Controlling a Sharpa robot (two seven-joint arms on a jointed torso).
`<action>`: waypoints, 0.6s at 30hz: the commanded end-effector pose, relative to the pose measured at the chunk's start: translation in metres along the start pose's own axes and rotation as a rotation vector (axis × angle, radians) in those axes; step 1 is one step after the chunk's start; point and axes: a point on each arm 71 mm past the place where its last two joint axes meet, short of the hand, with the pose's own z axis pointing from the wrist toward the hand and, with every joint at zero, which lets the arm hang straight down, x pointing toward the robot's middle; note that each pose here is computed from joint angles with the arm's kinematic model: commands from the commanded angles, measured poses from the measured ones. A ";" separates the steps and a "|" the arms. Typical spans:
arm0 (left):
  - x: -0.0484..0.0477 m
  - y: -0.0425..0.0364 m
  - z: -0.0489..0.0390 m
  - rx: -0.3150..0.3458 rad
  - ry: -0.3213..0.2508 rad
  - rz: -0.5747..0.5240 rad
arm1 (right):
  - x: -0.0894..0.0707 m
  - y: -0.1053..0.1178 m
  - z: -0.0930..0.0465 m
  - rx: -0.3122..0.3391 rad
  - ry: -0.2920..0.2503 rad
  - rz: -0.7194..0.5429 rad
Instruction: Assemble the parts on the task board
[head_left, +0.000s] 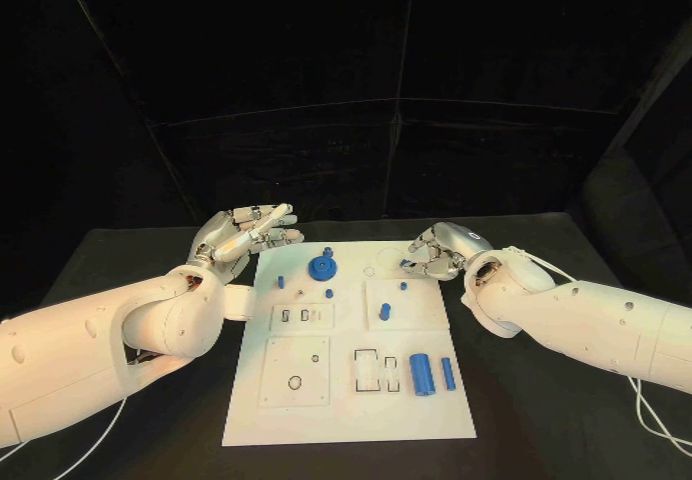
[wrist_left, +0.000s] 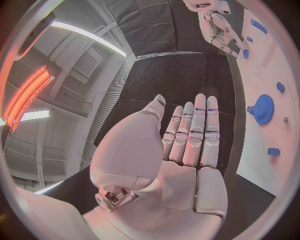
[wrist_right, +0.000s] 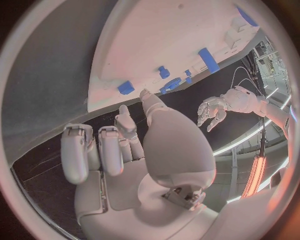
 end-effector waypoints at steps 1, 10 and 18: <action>0.0018 -0.0008 0.0004 0.005 0.016 -0.004 | 0.004 -0.002 0.001 0.041 0.012 -0.015; 0.0016 -0.0008 0.0003 0.004 0.016 -0.004 | 0.012 -0.002 0.001 0.064 0.030 -0.035; 0.0011 -0.0007 0.0003 0.003 0.015 -0.003 | 0.014 -0.003 0.001 0.074 0.035 -0.042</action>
